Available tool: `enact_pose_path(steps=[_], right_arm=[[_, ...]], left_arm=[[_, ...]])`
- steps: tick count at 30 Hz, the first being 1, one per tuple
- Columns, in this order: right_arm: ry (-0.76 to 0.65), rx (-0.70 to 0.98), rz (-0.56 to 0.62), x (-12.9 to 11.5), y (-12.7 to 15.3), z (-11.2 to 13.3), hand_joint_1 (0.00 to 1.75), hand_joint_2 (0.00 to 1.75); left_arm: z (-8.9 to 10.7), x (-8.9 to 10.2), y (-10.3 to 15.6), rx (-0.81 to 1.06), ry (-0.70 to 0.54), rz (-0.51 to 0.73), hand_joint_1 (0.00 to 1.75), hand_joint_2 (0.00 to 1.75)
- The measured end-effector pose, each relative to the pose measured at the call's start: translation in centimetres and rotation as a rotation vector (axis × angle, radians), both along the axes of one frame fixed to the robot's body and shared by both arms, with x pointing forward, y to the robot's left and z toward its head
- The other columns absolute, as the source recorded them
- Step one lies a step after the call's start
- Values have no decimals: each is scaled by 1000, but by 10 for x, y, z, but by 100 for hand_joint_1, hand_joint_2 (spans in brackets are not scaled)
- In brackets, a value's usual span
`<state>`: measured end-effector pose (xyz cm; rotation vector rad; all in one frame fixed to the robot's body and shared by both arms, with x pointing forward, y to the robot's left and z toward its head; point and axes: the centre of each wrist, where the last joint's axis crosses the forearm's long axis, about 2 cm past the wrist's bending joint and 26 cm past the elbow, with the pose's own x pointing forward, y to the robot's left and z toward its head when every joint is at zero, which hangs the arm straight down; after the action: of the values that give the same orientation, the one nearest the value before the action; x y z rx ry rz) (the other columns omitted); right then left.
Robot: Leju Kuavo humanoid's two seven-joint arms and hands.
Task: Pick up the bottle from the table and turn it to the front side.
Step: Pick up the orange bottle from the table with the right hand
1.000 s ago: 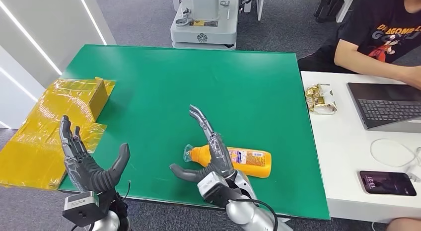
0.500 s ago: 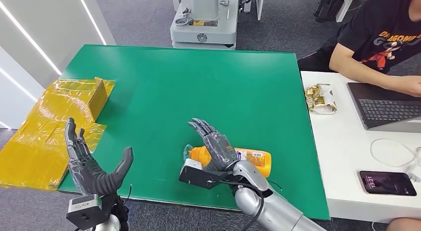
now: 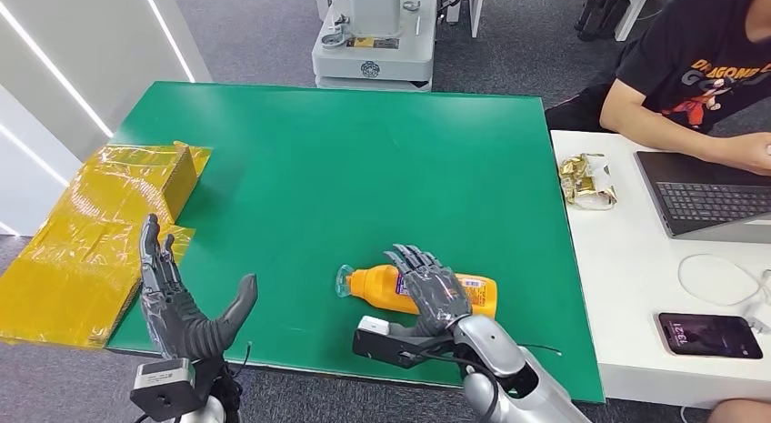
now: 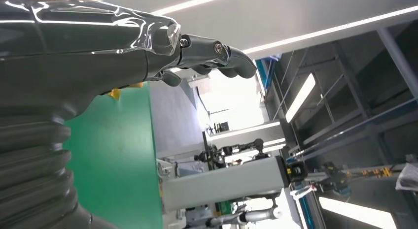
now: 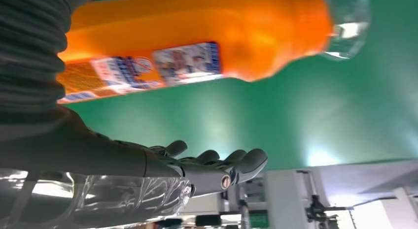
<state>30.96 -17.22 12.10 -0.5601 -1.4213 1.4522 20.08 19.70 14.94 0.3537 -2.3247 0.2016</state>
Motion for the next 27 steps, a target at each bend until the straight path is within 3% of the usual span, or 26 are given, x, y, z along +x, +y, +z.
enact_pose_path(steps=[8,15,27], right_arm=[[14,-88,-72,-26,-34,-2,0,175],[10,-135,-131,-50,-47,-2,0,175],[16,-137,-208,-55,-66,-7,0,175]], left_arm=[[-1,-1,-1,-15,8,-24,0,175],[0,-1,-2,-17,8,-33,0,175],[0,-1,-2,-10,7,-34,0,175]])
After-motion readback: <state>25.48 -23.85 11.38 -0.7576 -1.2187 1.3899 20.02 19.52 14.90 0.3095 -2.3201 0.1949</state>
